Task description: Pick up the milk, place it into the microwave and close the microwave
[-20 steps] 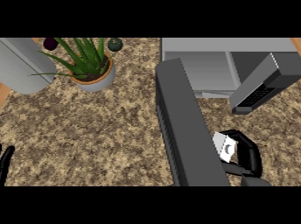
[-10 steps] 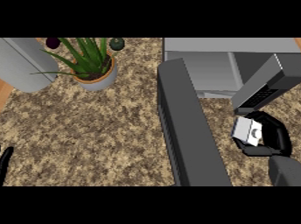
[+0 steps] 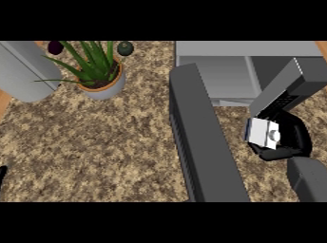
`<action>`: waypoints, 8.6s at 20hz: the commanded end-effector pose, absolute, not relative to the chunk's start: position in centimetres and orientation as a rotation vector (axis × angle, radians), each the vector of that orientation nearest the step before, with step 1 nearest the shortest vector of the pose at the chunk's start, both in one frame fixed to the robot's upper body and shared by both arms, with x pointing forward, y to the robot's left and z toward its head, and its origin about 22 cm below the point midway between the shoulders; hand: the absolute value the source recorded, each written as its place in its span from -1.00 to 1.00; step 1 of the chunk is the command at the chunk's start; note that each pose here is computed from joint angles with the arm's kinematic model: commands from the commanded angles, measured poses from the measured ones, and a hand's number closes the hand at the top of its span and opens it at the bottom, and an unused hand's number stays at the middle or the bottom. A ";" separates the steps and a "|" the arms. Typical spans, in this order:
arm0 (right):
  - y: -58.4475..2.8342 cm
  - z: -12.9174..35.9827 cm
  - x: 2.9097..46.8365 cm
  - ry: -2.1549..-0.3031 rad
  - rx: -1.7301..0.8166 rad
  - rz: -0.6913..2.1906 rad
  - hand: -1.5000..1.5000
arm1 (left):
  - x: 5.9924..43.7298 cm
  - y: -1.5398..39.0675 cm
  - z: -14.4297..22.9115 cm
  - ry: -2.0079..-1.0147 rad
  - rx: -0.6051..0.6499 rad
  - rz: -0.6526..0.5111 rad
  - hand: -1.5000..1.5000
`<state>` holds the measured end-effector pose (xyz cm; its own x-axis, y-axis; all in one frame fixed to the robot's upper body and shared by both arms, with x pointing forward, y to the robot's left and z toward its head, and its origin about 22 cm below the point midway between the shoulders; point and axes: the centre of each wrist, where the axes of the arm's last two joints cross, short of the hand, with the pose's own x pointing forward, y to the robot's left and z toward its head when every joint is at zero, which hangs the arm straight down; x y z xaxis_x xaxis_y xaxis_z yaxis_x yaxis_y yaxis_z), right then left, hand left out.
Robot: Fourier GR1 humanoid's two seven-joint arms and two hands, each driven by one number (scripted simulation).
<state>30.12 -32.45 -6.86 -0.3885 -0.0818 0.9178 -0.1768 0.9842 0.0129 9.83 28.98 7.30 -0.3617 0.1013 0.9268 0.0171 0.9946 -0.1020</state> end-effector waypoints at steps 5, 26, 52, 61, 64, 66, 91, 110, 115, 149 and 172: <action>-28.1 -1.8 32.4 -2.051 0.170 0.223 1.00 | 10.3 29.5 6.1 -1.925 -0.081 0.100 -1.00; -22.4 2.9 43.2 -1.957 0.016 0.289 1.00 | 10.9 30.4 7.2 -1.931 -0.137 0.045 -1.00; -20.6 8.2 46.1 -1.987 -0.594 0.203 1.00 | 15.5 29.2 7.4 -1.975 -0.169 -0.066 -1.00; -20.5 6.6 45.5 -1.964 -0.826 0.343 -1.00 | 16.1 28.6 8.0 -1.985 -0.165 -0.135 -1.00; -20.5 6.4 45.4 -1.880 -0.756 0.341 -1.00 | 16.3 28.6 7.7 -1.964 -0.167 -0.143 -1.00; -19.3 5.8 45.2 -1.892 -0.651 0.315 -1.00 | 16.8 28.0 7.6 -1.973 -0.186 -0.138 -1.00; -23.2 4.0 44.2 -1.869 -0.430 0.286 -1.00 | 17.2 24.7 7.2 -1.958 -0.210 -0.187 -1.00; -24.4 -0.1 41.9 -1.859 -0.117 0.212 -1.00 | 18.6 22.1 6.0 -1.873 -0.290 -0.220 -1.00; -24.5 -3.8 39.5 -1.865 -0.025 0.179 -1.00 | 19.7 21.4 4.1 -1.862 -0.343 -0.277 -1.00; -34.7 -6.2 28.0 -1.930 0.078 0.197 -1.00 | 23.5 6.7 -4.2 -1.511 -0.577 -0.892 1.00; -36.9 4.9 28.9 -2.003 0.464 0.387 -1.00 | 25.5 0.2 -0.9 -1.753 -0.351 -0.575 1.00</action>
